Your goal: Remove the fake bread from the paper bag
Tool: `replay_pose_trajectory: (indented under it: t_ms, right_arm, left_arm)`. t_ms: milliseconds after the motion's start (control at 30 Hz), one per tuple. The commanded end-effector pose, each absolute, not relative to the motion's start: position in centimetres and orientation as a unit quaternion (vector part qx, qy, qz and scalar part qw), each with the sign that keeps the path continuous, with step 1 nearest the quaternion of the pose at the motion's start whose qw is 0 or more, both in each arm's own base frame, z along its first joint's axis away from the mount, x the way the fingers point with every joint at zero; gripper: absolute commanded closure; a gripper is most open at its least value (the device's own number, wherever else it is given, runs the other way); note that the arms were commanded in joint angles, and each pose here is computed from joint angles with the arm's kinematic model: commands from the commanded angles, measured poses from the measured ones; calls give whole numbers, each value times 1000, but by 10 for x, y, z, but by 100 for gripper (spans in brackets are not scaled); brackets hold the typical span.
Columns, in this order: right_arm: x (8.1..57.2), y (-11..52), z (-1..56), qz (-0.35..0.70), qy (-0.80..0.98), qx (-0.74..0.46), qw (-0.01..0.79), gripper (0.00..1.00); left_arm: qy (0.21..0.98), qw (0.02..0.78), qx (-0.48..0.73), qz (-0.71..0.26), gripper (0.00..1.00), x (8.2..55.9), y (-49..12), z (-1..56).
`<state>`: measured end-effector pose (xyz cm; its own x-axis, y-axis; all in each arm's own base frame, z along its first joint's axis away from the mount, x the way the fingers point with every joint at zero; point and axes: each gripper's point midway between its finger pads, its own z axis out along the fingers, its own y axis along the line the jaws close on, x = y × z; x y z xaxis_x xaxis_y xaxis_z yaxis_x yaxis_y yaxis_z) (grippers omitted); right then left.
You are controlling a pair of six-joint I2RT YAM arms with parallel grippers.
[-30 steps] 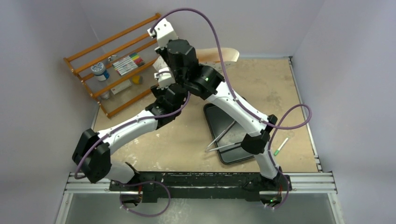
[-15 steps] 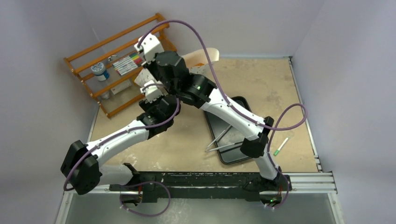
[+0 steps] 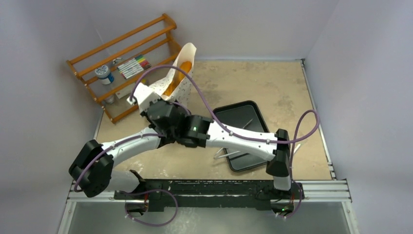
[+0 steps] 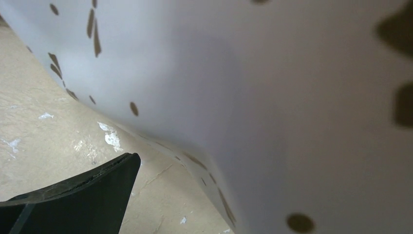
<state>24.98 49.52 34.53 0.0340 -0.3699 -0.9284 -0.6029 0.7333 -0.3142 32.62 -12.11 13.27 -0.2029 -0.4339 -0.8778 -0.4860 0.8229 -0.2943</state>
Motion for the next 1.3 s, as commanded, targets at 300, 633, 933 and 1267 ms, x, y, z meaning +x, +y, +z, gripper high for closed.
replay_pose_trajectory:
  t_ms: [300, 633, 933, 1267]
  right_arm:
    - [72, 503, 282, 227, 722, -366, 542, 100]
    - [87, 469, 316, 206, 724, -320, 576, 84]
    - [134, 450, 346, 203, 723, -278, 599, 56]
    - [155, 419, 418, 217, 682, -214, 665, 44]
  left_arm:
    - [800, 518, -301, -40, 5, 292, -125, 92]
    - [806, 518, -280, -63, 6, 263, -150, 84]
    - [802, 533, -263, -62, 5, 266, -163, 101]
    - [810, 524, -257, -61, 6, 259, -170, 85]
